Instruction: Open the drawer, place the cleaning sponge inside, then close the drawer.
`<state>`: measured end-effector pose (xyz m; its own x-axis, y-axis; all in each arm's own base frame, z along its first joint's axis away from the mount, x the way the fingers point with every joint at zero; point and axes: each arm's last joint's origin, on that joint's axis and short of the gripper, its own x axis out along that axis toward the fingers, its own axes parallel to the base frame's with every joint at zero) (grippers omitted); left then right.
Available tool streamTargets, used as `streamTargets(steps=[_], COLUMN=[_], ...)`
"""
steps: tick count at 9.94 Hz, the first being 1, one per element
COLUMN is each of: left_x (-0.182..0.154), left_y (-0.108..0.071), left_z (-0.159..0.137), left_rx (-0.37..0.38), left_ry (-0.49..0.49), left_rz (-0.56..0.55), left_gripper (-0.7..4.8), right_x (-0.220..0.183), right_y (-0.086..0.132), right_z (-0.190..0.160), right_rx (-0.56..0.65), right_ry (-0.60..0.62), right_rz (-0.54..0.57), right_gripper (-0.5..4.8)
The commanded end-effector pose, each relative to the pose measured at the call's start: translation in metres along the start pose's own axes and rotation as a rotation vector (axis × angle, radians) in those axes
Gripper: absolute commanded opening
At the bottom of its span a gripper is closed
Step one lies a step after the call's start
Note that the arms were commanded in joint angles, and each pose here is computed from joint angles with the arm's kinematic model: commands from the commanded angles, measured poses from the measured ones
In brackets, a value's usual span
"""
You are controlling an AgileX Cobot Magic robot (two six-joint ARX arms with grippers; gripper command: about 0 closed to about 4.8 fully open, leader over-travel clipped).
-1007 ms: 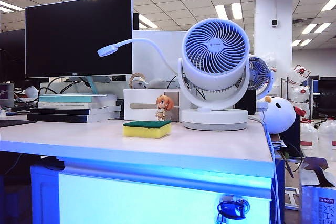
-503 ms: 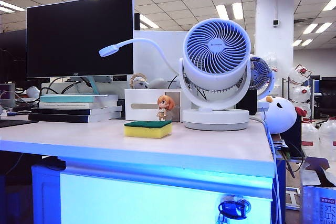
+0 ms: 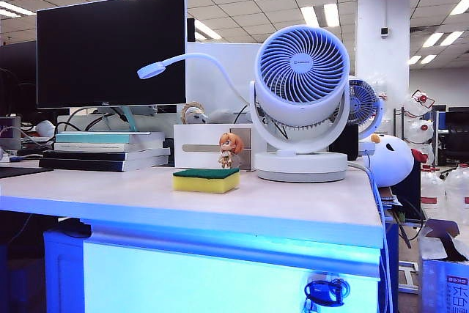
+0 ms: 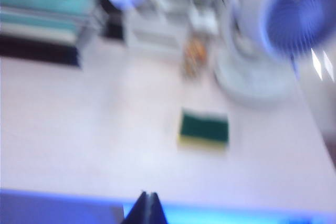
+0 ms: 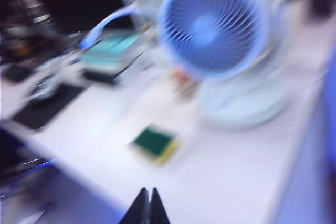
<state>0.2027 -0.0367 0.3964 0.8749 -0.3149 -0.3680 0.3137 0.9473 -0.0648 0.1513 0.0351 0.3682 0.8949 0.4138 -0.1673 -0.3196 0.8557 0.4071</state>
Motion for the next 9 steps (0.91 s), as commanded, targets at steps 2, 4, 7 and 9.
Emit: streamTargets(steps=[2,4,7,9], left_x=[0.012,0.013,0.013,0.013], left_y=[-0.031,-0.044,-0.049,-0.053], left_z=[0.003,0.002,0.005,0.005], left_rx=[0.14,0.163,0.171,0.179], left_ry=[0.125,0.124,0.095,0.09], left_rz=[-0.149,-0.2,-0.235,-0.256], left_gripper=[-0.05,-0.05,-0.05,-0.05], right_x=[0.033,0.061,0.114,0.145], right_y=[-0.006,-0.022,-0.071,-0.101], right_z=[-0.008,-0.02,-0.056,-0.091], right_rx=[0.217,0.322,0.501,0.568], right_ry=[0.188,0.334,0.623,0.753], right_rz=[0.119,0.147,0.193,0.125], right_gripper=[-0.02,-0.01,-0.01,-0.01])
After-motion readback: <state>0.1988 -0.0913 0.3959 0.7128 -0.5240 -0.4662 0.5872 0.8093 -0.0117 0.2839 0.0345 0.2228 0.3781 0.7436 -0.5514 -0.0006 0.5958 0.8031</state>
